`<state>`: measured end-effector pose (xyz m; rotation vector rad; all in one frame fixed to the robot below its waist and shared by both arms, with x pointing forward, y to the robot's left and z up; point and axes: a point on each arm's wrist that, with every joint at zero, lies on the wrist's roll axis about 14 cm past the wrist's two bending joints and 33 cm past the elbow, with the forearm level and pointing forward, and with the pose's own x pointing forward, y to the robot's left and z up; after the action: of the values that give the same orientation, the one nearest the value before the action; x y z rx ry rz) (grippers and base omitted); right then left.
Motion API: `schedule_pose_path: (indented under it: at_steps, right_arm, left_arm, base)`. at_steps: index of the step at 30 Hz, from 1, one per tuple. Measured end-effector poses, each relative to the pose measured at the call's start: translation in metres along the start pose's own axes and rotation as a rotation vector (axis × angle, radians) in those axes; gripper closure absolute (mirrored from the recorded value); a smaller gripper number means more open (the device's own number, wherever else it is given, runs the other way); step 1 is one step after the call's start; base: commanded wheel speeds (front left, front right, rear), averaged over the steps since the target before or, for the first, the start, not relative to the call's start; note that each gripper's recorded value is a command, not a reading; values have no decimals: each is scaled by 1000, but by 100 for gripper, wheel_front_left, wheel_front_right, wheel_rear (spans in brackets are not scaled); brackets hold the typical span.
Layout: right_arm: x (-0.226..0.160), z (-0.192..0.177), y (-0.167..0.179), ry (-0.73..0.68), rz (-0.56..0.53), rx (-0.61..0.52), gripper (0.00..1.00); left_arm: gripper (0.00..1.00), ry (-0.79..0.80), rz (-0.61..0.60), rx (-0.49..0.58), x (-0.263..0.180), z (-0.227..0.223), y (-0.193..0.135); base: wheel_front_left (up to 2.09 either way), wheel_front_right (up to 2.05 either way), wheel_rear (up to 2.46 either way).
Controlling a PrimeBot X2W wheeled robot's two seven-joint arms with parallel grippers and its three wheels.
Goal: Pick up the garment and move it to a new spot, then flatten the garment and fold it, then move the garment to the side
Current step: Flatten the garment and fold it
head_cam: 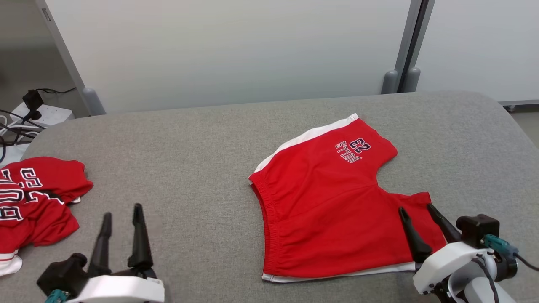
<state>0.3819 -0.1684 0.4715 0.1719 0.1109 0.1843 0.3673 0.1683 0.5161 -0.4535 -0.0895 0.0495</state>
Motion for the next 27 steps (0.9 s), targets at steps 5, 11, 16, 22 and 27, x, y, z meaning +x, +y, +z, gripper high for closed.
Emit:
schedule_pose_path:
  at_steps: [5, 11, 16, 22, 27]
  right_arm:
    - [-10, 16, 5, -85, -14, 1, 0]
    - [-25, 33, 12, -175, -28, 34, 0]
    - [-34, 18, 18, -141, -17, 52, 0]
    - [-44, 1, 21, -97, -16, 86, 0]
    - [-43, 1, 21, -100, -17, 99, 0]
  left_arm:
    - [0, -100, -43, 134, -3, 29, -13]
    - [0, -66, -63, 236, -19, 14, -25]
    - [0, -7, -106, 279, -27, -7, -33]
    - [0, 87, -124, 297, -41, -36, -31]
    - [0, 120, -127, 293, -45, -46, -30]
  base:
    - [0, 0, 0]
    - [0, 0, 0]
    - [0, 0, 0]
    - [0, 0, 0]
    - [0, 0, 0]
